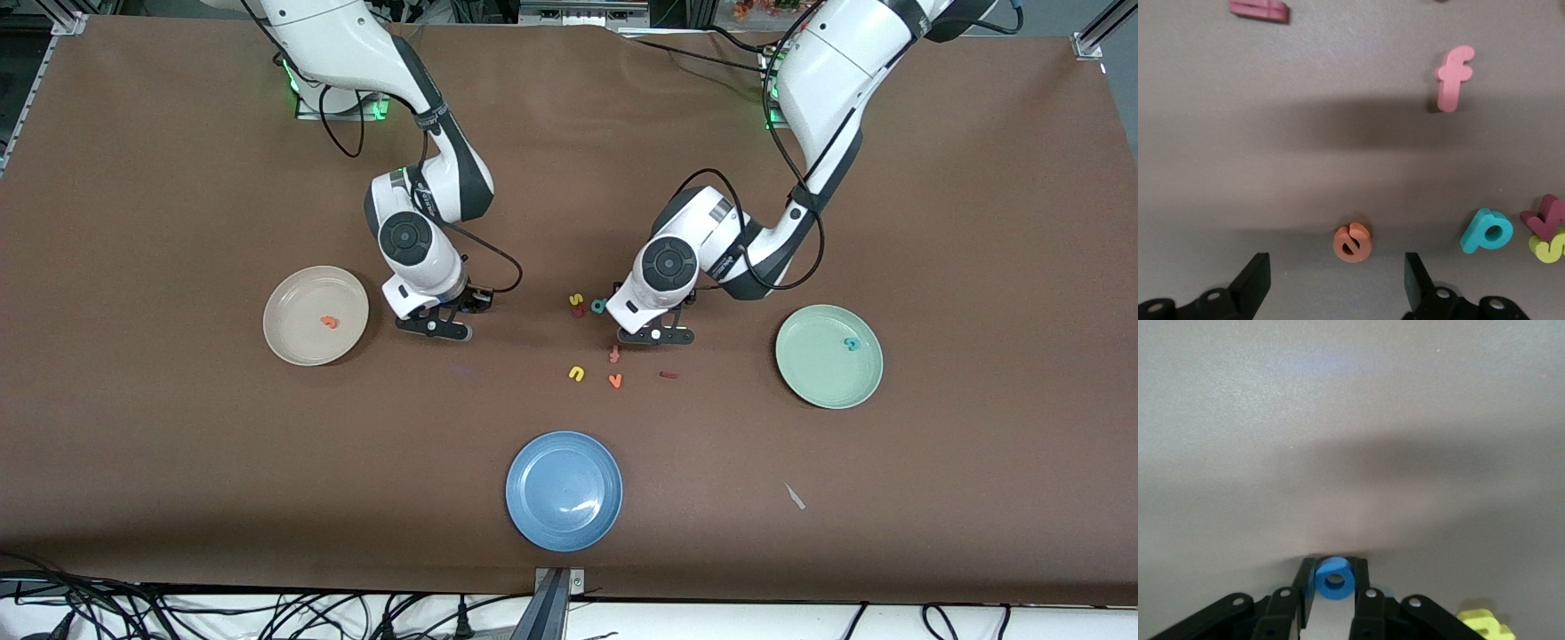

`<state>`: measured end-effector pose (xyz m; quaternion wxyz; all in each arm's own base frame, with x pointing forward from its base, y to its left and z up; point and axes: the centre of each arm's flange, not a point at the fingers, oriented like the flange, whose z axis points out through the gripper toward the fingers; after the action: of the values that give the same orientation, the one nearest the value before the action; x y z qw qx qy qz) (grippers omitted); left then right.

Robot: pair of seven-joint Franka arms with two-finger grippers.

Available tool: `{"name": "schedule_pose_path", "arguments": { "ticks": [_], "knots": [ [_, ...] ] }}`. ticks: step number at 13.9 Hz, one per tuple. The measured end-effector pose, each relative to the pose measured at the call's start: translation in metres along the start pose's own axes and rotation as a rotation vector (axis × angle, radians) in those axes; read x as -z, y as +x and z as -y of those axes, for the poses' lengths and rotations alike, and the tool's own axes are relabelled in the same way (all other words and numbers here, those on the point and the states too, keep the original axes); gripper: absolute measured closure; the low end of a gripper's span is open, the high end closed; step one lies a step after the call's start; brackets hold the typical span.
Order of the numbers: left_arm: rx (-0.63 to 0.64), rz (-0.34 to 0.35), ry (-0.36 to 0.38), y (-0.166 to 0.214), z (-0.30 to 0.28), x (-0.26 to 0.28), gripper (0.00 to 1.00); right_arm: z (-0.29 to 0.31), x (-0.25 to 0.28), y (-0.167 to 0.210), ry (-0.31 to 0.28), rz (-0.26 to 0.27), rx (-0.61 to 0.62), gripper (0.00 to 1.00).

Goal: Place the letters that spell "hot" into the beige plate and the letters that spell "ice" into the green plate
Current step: 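Drop the blue ring on the beige plate while the left gripper grasps orange letter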

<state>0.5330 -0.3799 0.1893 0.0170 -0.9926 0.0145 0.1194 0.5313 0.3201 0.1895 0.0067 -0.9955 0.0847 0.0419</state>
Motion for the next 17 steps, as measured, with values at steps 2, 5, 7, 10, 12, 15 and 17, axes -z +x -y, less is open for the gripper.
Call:
{"name": "schedule_pose_path", "arguments": {
  "ticks": [2,5,7,10,12,15,17],
  "knots": [
    [-0.005,-0.007,-0.007,0.0,-0.004,-0.003,0.27,-0.016,0.014,0.014,-0.018,0.019,0.038,0.72],
    [0.003,-0.013,-0.018,0.001,-0.004,-0.01,0.29,-0.08,0.047,0.044,-0.059,0.085,0.136,0.72],
    [0.006,-0.028,-0.033,0.001,-0.004,-0.018,0.29,-0.136,0.069,0.061,-0.056,0.103,0.21,0.72],
    [0.009,-0.035,-0.042,-0.001,-0.005,-0.024,0.31,-0.211,0.073,0.064,-0.046,0.129,0.27,0.72],
    [0.012,-0.038,-0.044,-0.002,-0.007,-0.021,0.45,-0.23,0.064,0.059,-0.048,0.129,0.279,0.72],
    [0.018,-0.038,-0.043,-0.003,-0.007,-0.022,0.46,-0.238,0.046,0.05,-0.048,0.107,0.26,0.57],
    [0.018,-0.039,-0.044,-0.003,-0.007,-0.021,0.51,-0.236,0.045,0.049,0.006,0.108,0.185,0.35]
  ]
}}
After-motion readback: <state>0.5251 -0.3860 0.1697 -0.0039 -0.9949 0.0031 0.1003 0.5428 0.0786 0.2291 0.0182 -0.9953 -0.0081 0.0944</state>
